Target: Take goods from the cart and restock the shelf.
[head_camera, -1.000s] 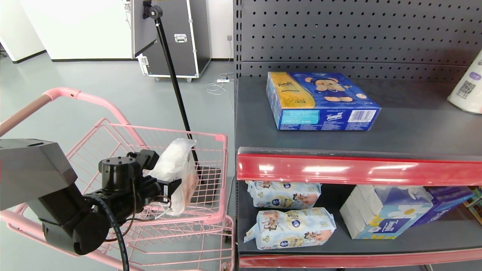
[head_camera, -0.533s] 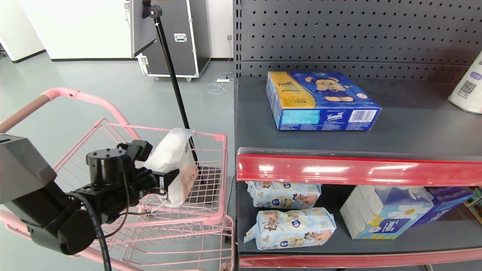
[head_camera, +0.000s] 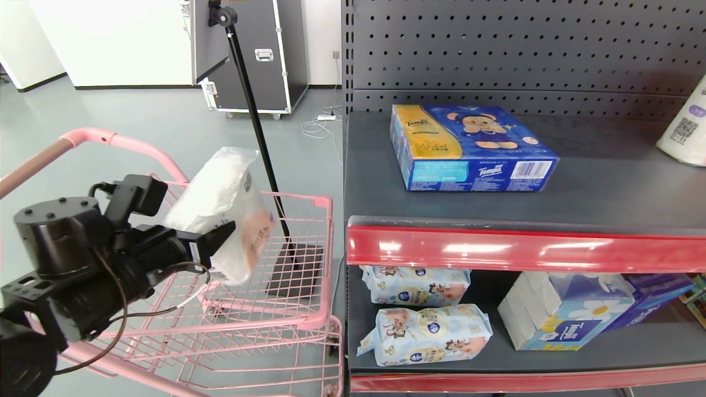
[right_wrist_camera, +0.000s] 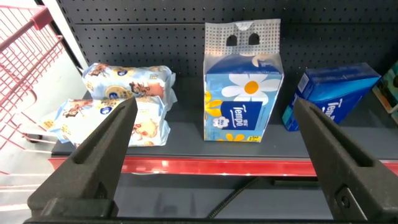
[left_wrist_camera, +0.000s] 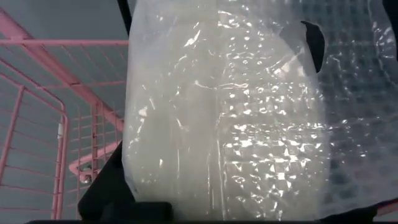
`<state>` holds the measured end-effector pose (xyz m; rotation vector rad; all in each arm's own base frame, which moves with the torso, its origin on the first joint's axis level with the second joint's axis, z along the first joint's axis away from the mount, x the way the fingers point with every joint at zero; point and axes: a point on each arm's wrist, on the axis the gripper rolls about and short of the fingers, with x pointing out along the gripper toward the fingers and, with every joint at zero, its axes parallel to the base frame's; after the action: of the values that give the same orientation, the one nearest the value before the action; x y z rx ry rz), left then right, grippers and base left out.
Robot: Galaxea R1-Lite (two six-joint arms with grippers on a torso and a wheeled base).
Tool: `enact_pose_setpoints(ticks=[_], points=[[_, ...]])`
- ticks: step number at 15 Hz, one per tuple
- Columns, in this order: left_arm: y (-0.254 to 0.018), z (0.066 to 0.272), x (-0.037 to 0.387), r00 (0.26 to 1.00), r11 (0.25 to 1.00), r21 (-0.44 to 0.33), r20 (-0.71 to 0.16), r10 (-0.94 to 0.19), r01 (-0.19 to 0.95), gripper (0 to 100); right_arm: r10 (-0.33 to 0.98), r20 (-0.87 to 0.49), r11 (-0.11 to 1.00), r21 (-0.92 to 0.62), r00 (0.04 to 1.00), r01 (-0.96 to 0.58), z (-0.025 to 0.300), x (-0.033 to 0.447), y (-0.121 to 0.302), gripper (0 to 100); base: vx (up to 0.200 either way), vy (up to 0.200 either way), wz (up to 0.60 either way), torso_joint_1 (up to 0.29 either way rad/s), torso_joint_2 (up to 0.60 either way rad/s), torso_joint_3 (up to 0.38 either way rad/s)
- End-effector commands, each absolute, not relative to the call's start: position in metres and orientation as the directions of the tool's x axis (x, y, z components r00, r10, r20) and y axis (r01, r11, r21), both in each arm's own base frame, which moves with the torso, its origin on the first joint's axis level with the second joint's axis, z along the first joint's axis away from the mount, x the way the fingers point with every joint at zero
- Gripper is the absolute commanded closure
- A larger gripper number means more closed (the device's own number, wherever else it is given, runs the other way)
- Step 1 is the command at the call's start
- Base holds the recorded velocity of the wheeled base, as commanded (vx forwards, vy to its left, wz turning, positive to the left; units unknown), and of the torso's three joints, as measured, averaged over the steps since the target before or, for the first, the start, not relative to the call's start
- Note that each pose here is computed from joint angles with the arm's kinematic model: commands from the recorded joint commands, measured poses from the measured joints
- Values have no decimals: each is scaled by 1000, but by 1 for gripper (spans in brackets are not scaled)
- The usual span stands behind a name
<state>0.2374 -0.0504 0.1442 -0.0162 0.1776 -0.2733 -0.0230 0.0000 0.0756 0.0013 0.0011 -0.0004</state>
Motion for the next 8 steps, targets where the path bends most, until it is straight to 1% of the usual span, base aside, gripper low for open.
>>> enact_pose_setpoints(ticks=[1,2,3,5,6,7,8], points=[[-34,207,159,962,962,-28,-8,-273,272,100,0,-2,1000,2,1000,0,76,-23,0,0,0,0,0,0,0,0],[-29,214,133,962,961,-29,-12,-274,274,100,0,-2,1000,2,1000,0,76,-23,0,0,0,0,0,0,0,0],[-26,217,118,962,961,-29,-14,-274,274,100,0,-2,1000,3,1000,0,76,-23,0,0,0,0,0,0,0,0],[-13,220,55,960,960,-30,-32,-278,278,100,-2,-2,1000,3,1000,2,76,-23,0,0,0,0,0,0,0,0],[-12,220,49,960,961,-30,-35,-277,276,100,-2,-2,1000,3,1000,2,76,-23,0,0,0,0,0,0,0,0],[-7,219,23,959,959,-31,-46,-281,280,100,-3,-2,1000,3,1000,3,76,-23,0,0,0,0,0,0,0,0],[-4,217,9,958,959,-31,-46,-284,283,100,-3,-2,1000,3,1000,3,76,-23,0,0,0,0,0,0,0,0]])
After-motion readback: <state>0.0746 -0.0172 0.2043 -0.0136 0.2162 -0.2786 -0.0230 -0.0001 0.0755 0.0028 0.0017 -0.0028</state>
